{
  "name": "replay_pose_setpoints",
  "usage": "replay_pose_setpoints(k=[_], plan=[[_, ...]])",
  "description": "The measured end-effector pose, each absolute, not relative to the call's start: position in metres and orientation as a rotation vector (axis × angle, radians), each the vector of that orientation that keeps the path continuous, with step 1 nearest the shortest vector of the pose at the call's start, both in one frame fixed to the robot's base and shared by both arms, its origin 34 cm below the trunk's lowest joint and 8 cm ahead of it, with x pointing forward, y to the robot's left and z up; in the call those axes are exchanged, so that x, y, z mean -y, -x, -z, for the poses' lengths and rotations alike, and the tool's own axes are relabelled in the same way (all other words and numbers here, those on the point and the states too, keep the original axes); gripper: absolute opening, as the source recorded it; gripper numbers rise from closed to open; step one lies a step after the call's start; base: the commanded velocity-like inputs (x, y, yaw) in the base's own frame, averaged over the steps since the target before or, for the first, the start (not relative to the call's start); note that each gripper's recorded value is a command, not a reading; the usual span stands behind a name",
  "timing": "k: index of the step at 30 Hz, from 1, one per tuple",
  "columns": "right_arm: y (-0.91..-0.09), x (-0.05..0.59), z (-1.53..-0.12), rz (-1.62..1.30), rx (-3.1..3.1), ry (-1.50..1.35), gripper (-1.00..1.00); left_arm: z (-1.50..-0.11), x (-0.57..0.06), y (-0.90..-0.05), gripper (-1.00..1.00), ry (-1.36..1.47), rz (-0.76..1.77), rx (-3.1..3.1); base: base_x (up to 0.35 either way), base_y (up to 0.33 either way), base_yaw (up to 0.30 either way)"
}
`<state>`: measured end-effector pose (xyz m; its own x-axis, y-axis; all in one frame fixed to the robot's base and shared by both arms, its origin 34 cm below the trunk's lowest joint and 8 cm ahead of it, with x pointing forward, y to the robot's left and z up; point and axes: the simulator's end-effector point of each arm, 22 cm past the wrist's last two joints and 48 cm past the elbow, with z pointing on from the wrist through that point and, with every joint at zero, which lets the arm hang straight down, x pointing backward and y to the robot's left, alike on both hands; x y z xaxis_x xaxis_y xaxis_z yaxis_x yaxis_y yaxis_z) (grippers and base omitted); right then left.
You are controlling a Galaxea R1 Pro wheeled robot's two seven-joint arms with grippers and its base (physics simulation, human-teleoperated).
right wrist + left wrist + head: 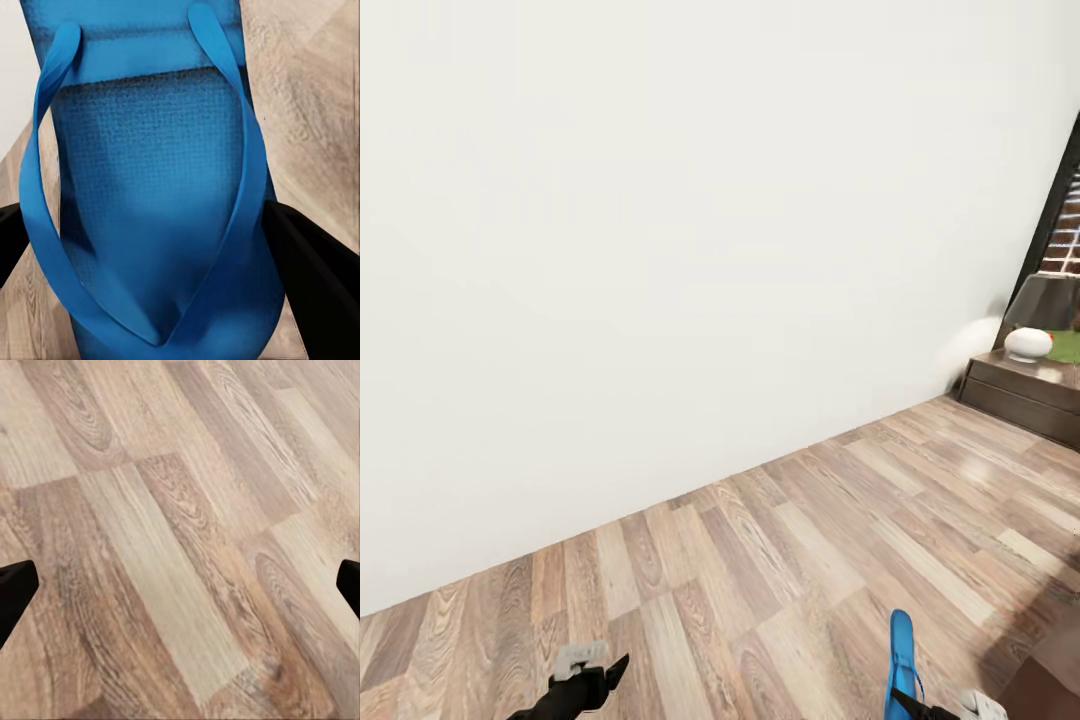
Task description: In the bedroom, move the book from the bed onto either nightstand, and place the two sandals side by side next to the bed.
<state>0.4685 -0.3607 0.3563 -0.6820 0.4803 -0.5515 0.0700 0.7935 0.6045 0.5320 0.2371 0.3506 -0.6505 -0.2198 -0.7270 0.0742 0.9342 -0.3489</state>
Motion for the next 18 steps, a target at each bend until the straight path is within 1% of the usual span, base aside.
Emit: replay_pose_setpoints(k=[5, 18], plan=[[-0.4691, 0.3606, -0.3573, -0.720, -2.242, -0.404, -1.00, -0.3494, -0.2462, -0.5347, 1.00, 0.132, 0.385, -2.236, 0.000, 0.000, -0.300], [-0.4708, 0.3601, -0.3603, -0.721, -2.234, -0.400, -1.00, -0.3535, -0.2467, -0.5370, 1.00, 0.127, 0.378, -2.225, 0.000, 0.000, -0.288]])
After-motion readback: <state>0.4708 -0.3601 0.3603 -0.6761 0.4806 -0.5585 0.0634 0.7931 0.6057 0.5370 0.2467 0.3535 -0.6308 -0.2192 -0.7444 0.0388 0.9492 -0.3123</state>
